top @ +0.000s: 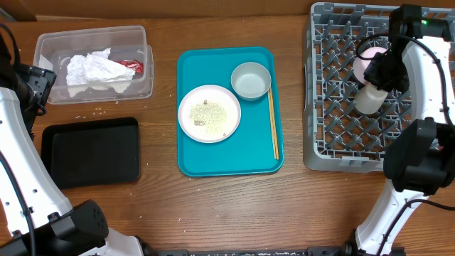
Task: Sort waste into correct bins and load items into the dishwasher
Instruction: 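Lower the white cup upside down into the rack beside the pink bowl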
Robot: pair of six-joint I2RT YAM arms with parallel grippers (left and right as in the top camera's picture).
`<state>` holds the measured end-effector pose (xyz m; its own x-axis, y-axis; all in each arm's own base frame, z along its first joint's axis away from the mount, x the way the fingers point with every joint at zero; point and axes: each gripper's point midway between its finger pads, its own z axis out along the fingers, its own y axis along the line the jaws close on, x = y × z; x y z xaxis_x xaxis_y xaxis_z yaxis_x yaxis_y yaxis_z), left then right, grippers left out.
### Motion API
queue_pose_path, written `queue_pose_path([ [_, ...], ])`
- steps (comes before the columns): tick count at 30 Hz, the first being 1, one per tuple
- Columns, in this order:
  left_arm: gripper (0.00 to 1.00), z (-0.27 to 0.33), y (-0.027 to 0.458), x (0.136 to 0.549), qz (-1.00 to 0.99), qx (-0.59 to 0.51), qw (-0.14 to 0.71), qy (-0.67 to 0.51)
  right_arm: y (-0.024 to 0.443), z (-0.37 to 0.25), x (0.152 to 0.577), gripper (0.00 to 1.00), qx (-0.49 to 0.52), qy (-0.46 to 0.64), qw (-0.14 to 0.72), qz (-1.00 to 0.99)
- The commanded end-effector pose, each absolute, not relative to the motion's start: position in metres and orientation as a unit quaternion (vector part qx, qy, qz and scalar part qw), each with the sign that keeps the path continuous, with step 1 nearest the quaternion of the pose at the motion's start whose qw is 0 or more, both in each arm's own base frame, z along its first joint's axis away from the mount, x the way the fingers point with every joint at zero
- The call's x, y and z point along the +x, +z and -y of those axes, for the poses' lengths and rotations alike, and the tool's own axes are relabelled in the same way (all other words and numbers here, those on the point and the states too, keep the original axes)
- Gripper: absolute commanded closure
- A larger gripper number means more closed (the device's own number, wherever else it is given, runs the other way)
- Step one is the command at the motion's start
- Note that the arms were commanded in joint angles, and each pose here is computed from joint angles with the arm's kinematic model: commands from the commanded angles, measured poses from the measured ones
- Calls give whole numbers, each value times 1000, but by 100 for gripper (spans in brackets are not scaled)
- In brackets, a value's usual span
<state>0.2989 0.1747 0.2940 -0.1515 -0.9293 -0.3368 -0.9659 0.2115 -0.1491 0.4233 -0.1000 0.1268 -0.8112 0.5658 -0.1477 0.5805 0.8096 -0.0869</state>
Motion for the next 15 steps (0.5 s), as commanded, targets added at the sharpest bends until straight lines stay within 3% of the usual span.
queue_pose_path([
  [1,0,-176,291,299,-760,-623,175,55,115,101,423,96,305,-62,44,-949],
  [15,0,-176,291,299,-760,-623,175,55,114,92,427,96,316,-40,45,-947],
])
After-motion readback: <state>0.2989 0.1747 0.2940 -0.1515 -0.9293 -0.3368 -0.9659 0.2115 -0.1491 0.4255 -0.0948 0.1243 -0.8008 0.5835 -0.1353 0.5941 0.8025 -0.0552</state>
